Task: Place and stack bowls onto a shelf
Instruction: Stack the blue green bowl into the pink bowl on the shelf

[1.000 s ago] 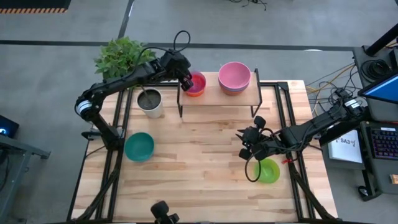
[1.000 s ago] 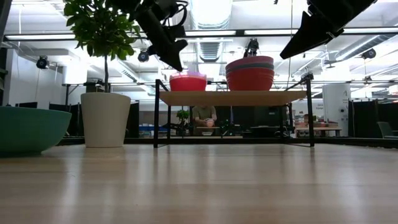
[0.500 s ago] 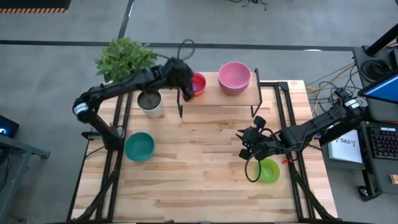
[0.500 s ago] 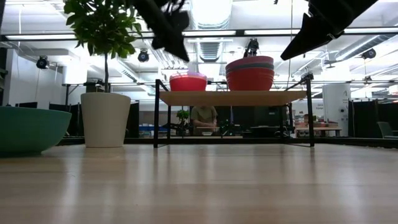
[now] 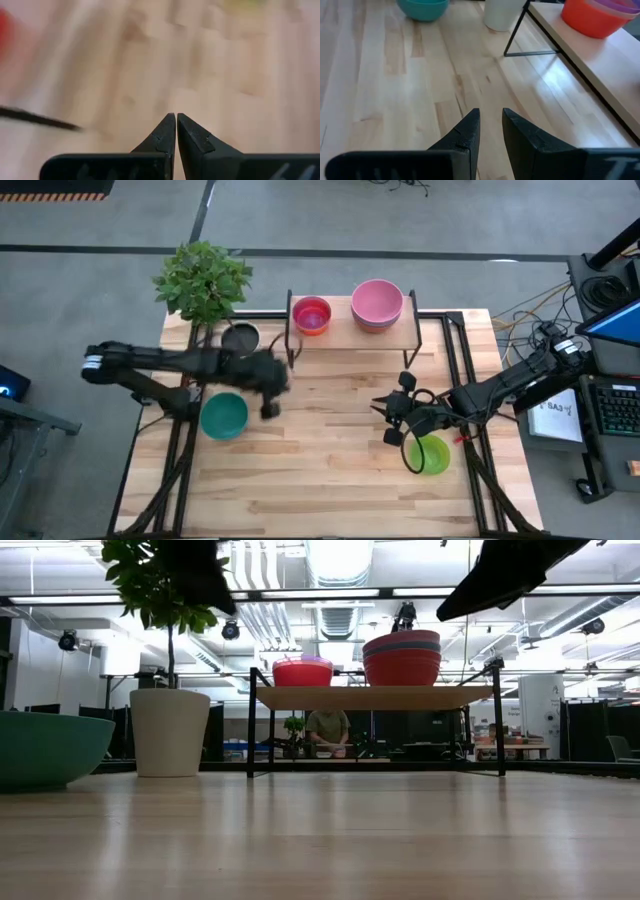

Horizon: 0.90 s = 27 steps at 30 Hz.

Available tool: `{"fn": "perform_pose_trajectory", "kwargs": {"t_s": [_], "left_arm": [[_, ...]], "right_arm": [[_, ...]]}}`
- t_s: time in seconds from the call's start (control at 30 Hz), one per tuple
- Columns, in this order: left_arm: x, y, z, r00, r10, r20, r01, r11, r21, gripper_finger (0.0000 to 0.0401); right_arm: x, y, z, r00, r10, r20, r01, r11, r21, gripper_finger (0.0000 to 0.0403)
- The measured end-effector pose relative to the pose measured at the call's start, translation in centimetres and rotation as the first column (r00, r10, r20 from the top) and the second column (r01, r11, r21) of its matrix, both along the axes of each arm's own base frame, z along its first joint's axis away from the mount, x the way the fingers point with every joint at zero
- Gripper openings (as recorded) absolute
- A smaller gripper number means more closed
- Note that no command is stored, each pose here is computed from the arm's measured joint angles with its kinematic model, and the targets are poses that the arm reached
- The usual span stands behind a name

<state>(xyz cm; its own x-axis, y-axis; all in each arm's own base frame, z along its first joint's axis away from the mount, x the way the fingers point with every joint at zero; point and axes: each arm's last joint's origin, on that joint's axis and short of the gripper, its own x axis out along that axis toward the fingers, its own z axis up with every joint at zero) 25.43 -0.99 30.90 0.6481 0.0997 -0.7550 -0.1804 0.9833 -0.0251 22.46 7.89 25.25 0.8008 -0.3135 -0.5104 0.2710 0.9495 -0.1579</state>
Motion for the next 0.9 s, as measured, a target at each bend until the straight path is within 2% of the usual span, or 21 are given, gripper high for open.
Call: {"fn": "perform_pose_trajectory", "kwargs": {"t_s": [0.13, 0.2, 0.27, 0.33, 0.4, 0.5, 0.7, 0.9], "left_arm": [[-2.6, -3.5, -0.6, 0.998, 0.059, -0.019, -0.061, 0.978, -0.201, 0.0000], [-3.6, -4.6, -0.9, 0.987, 0.134, -0.085, -0.153, 0.946, -0.286, 0.0000], [-4.6, -5.2, -1.5, 0.952, 0.231, -0.201, -0.288, 0.900, -0.328, 0.0000], [-5.5, -5.6, -2.3, 0.882, 0.333, -0.334, -0.436, 0.847, -0.306, 0.0000], [-6.1, -5.8, -3.2, 0.787, 0.427, -0.445, -0.563, 0.793, -0.235, 0.0000], [-6.1, -6.3, -4.4, 0.706, 0.488, -0.514, -0.632, 0.761, -0.147, 0.0000], [-4.8, -6.9, -6.1, 0.658, 0.509, -0.555, -0.645, 0.761, -0.067, 0.0022], [-4.0, -7.5, -7.5, 0.626, 0.514, -0.586, -0.641, 0.767, -0.011, 0.0084]], "right_arm": [[0.1, 0.1, -0.2, 1.000, 0.000, -0.008, 0.000, 1.000, -0.004, 0.0073], [0.3, 0.1, -0.3, 1.000, -0.001, -0.007, 0.001, 1.000, -0.004, 0.0072], [0.4, 0.2, -0.4, 1.000, 0.000, -0.011, 0.000, 1.000, -0.006, 0.0073], [0.4, 0.2, -0.4, 1.000, -0.001, -0.010, 0.001, 1.000, -0.005, 0.0072], [0.4, 0.1, -0.5, 1.000, -0.004, -0.012, 0.004, 1.000, -0.008, 0.0073], [0.6, -0.1, -0.3, 1.000, -0.005, -0.010, 0.005, 1.000, -0.017, 0.0072], [0.9, -0.8, -0.1, 1.000, -0.004, -0.009, 0.004, 0.998, -0.057, 0.0073], [1.5, -1.2, 1.8, 1.000, 0.021, 0.023, -0.018, 0.993, -0.115, 0.0072]]}}
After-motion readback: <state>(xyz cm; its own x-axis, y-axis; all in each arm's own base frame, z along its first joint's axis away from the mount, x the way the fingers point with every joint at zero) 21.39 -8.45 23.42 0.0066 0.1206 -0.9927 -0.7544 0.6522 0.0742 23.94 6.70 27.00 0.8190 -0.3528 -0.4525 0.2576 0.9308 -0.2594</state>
